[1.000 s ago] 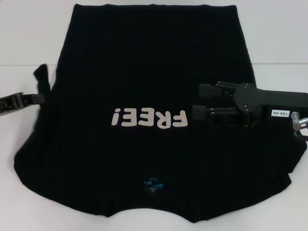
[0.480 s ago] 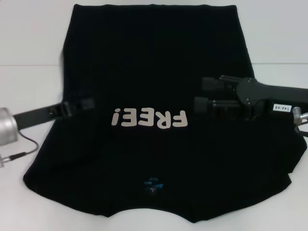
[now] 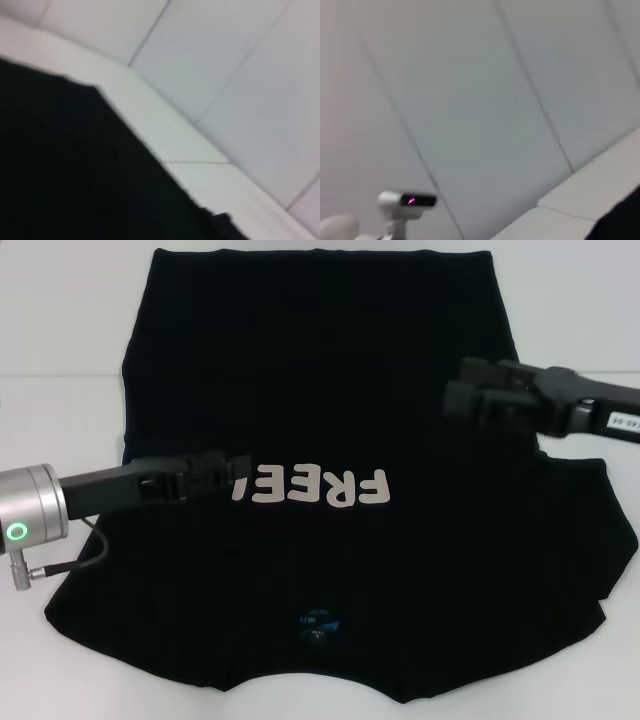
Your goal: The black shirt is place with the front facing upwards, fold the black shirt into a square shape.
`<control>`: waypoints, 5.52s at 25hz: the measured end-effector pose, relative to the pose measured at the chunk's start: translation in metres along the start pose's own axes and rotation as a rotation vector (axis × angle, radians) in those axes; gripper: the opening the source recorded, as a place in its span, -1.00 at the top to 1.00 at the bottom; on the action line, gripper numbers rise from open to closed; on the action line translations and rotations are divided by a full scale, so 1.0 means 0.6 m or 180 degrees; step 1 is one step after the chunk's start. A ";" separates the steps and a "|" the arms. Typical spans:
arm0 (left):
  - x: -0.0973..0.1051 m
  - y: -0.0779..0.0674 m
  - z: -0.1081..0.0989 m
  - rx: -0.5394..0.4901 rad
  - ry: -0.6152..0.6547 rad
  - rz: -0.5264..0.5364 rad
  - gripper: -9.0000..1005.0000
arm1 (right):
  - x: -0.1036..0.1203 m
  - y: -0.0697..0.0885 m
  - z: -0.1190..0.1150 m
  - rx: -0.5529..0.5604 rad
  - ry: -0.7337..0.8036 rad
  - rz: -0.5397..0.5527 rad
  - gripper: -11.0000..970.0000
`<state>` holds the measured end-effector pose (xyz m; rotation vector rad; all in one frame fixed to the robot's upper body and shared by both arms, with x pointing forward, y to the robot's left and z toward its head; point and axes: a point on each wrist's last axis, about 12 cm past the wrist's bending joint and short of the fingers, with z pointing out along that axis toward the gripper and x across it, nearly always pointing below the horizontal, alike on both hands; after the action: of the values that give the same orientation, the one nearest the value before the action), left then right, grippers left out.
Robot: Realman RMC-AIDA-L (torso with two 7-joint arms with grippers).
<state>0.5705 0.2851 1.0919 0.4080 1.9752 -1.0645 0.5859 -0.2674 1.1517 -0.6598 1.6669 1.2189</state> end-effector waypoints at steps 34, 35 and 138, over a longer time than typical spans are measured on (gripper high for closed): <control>0.066 -0.085 0.047 0.1200 0.0144 0.1794 -0.83 | 0.035 -0.058 -0.141 0.1579 0.0758 0.2822 -0.75; 0.067 -0.085 0.046 0.1193 0.0146 0.1790 -0.83 | 0.043 -0.057 -0.149 0.1618 0.0753 0.2866 -0.75; 0.072 -0.071 0.038 0.0997 0.0108 0.1687 -0.83 | 0.119 -0.085 -0.191 0.2389 0.0626 0.3029 -0.32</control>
<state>0.5305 0.2378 1.0736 1.0576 1.5907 -1.0143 0.5561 -0.3850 1.0732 0.5681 2.5082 0.9850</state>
